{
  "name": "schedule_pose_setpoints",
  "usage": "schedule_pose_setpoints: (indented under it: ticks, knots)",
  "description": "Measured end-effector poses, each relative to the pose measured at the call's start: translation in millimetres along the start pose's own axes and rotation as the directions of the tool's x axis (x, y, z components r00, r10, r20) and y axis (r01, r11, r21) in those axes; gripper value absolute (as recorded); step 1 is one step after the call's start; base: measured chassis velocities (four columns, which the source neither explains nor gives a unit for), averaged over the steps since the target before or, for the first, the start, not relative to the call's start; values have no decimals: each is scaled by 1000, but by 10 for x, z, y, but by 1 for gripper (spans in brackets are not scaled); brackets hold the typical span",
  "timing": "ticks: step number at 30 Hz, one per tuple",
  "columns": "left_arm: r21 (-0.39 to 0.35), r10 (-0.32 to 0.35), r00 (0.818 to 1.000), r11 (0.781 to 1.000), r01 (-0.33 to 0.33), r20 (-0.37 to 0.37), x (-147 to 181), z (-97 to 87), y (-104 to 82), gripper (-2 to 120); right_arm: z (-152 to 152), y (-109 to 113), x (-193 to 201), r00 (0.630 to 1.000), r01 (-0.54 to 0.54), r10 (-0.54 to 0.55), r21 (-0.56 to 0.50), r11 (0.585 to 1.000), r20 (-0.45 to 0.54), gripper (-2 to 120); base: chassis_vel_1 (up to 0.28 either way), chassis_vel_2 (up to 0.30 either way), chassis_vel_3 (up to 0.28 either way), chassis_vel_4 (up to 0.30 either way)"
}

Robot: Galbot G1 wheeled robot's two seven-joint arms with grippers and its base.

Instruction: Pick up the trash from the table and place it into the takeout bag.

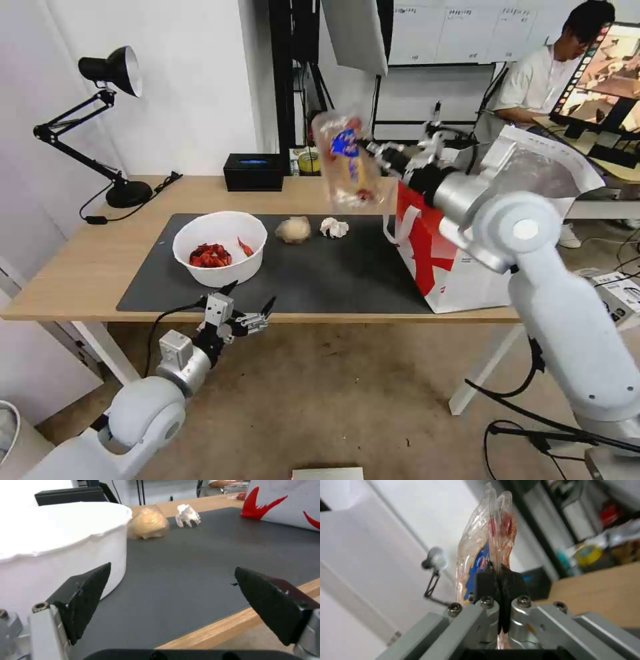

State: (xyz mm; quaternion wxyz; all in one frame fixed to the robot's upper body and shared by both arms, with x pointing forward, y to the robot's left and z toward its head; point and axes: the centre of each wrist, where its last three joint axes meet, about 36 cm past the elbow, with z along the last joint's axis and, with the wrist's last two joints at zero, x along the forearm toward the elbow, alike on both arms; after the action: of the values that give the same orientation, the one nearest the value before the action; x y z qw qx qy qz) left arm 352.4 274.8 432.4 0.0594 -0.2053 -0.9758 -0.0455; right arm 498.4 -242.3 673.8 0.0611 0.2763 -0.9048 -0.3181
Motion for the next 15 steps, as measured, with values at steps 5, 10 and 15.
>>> schedule_pose_setpoints:
  ticks: [5, 10, 15]
  knots:
    - [1, 0, 1000, 1000, 0, 0, 5, 1, -3, 100, -72, -4, 37, 999, -17, 17, 18, 1000, 27, 0, 0, 0, 0, 0]
    - [2, 0, 1000, 1000, 0, 2, 6, 0, -6, 100, -210, -27, 115, 996, -54, 51, 48, 997, 68, 0, 0, 0, 0, 0]
    - [20, 10, 1000, 1000, -10, 3, -14, 32, -77, 100, -676, -215, 467, 966, -217, 195, 123, 968, 169, 0, 0, 0, 0, 0]
